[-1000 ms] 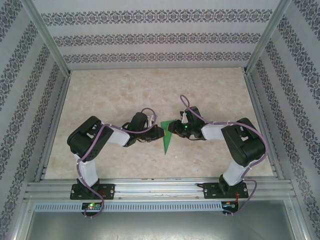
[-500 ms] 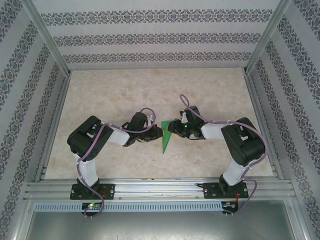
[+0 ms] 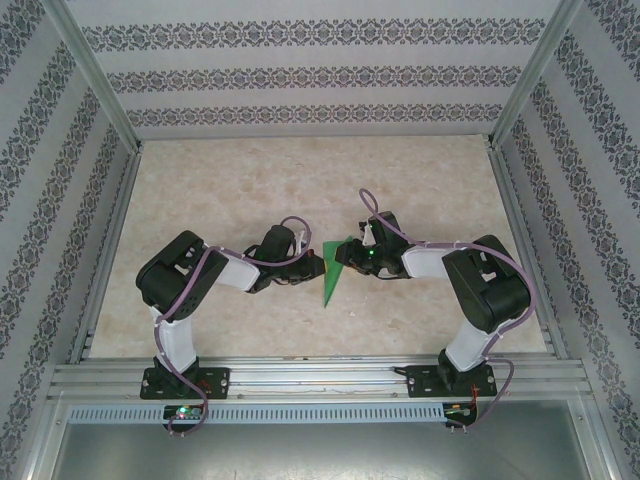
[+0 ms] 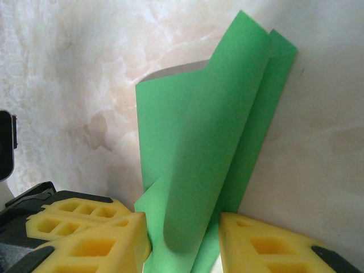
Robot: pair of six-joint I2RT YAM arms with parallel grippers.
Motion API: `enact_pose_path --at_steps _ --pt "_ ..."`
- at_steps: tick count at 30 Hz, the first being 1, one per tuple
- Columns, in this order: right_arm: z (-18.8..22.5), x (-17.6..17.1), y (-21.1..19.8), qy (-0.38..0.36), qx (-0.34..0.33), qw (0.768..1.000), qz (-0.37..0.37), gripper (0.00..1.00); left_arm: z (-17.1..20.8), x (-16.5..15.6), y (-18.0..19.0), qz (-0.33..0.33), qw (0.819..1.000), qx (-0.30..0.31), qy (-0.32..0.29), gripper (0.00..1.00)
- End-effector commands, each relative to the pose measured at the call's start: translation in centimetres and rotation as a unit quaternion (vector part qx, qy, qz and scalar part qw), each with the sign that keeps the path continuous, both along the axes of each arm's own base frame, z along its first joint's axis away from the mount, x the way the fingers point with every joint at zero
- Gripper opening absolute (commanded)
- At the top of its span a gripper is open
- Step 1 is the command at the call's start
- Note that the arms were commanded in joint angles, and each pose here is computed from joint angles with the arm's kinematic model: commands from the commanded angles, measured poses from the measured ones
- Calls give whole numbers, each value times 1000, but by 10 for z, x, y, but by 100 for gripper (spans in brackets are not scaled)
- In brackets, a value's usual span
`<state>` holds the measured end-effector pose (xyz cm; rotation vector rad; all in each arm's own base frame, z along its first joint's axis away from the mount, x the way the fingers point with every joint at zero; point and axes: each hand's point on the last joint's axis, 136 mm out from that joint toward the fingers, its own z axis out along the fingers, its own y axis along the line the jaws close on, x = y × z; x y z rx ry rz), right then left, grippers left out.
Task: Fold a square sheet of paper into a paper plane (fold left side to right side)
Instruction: Fold the wing for the fifth time at the center of the table.
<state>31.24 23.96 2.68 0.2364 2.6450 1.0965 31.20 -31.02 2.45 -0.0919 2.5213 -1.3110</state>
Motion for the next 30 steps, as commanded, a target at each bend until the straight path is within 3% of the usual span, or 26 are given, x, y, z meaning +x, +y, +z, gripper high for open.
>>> enact_pose_path --at_steps 1,30 --pt "-6 -1 5 -10 -4 1000 7 39 -35 -6 17 11 998 53 37 4" --pt "15 0 -14 -32 -7 999 -22 38 -53 -9 27 24 994 88 65 2"
